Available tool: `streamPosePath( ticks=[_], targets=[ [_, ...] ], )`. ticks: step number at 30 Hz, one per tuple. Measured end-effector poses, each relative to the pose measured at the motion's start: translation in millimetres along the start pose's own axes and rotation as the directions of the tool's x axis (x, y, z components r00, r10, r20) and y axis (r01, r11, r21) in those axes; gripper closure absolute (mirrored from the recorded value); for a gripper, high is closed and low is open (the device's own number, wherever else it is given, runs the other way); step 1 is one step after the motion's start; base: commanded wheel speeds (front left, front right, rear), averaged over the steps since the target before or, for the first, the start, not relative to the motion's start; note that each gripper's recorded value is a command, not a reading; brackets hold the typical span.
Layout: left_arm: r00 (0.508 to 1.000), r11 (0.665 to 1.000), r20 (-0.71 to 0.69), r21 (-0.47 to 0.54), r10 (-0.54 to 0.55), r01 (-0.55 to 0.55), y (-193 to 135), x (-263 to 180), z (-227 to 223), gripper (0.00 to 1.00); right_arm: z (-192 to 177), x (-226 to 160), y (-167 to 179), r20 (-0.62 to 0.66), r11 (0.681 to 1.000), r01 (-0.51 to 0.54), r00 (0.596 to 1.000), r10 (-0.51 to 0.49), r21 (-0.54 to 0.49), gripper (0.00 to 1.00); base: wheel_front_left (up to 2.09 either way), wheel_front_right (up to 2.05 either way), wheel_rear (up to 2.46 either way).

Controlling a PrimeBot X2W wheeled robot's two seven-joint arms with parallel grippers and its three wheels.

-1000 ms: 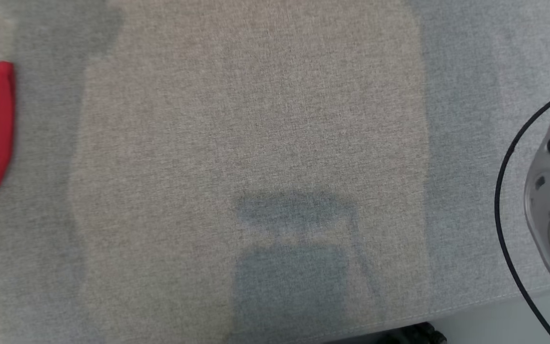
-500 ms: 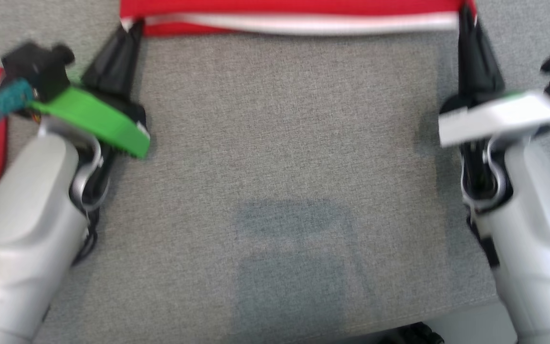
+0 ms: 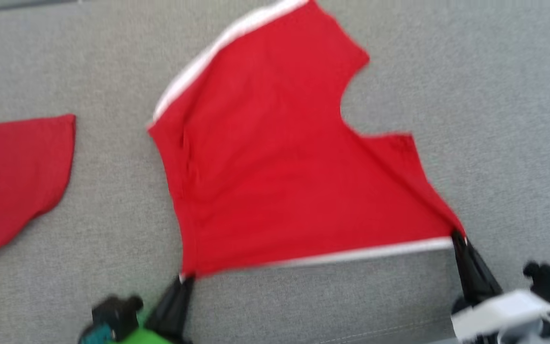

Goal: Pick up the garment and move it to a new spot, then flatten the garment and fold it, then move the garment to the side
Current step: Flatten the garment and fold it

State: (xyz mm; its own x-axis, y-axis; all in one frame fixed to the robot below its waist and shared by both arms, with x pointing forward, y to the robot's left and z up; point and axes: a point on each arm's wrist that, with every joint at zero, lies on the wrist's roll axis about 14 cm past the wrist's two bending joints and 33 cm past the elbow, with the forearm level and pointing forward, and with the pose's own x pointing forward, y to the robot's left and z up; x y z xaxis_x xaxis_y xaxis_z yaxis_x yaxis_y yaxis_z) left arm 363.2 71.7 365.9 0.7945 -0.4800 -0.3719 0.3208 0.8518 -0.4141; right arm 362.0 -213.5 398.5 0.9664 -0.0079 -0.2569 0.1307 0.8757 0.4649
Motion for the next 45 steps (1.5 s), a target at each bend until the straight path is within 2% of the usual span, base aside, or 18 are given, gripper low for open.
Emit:
streamPosePath(
  ticks=[4,7,13,16,21,24,27,31,36,39,45],
  targets=[
    [0.999,0.996,-0.037,-0.078,0.027,-0.030,-21,-45,-23,1.00,-4,-49,-10,-0.024,1.000,0.028,0.999,-0.027,0.012,1.00,0.00,0.00,0.00],
    [1.000,0.993,-0.015,-0.116,0.020,-0.021,-37,-63,-18,1.00,9,-71,-9,-0.001,1.000,0.013,1.000,-0.013,0.008,1.00,0.00,0.00,0.00],
    [0.999,0.994,0.048,-0.112,-0.009,0.015,-51,-71,12,1.00,50,-64,17,0.103,0.997,-0.079,0.992,0.077,0.021,1.00,0.00,0.00,0.00],
    [0.997,0.993,0.081,-0.115,-0.011,0.020,-50,-64,33,1.00,64,-41,44,0.120,0.987,-0.162,0.980,0.159,0.022,1.00,0.00,0.00,0.00],
    [0.987,0.994,0.155,-0.094,-0.045,0.060,-50,-40,85,1.00,97,8,93,0.147,0.952,-0.307,0.941,0.306,-0.018,1.00,0.00,0.00,0.00],
    [0.982,0.997,0.189,-0.062,-0.026,0.038,-39,-20,111,1.00,118,45,114,0.160,0.933,-0.357,0.919,0.361,-0.053,1.00,0.00,0.00,0.00],
    [0.974,0.998,0.225,-0.059,-0.009,0.023,-31,2,131,1.00,124,85,126,0.139,0.925,-0.373,0.914,0.381,-0.077,1.00,0.00,0.00,0.00],
    [0.973,0.996,0.225,-0.078,0.058,-0.041,-9,30,137,1.00,111,135,128,0.075,0.933,-0.354,0.930,0.359,-0.069,1.00,0.00,0.00,0.00],
    [0.979,0.989,0.156,-0.086,0.134,-0.122,20,55,120,1.00,79,182,133,-0.011,0.938,-0.338,0.941,0.338,-0.079,1.00,0.00,0.00,0.00],
    [0.973,0.983,0.146,-0.075,0.180,-0.170,38,61,117,1.00,58,203,146,-0.059,0.931,-0.354,0.935,0.350,-0.089,1.00,0.00,0.00,0.00],
    [0.971,0.976,0.110,-0.080,0.211,-0.203,52,70,107,1.00,19,228,159,-0.153,0.920,-0.374,0.922,0.356,-0.114,1.00,0.00,0.00,0.00]
  ],
)
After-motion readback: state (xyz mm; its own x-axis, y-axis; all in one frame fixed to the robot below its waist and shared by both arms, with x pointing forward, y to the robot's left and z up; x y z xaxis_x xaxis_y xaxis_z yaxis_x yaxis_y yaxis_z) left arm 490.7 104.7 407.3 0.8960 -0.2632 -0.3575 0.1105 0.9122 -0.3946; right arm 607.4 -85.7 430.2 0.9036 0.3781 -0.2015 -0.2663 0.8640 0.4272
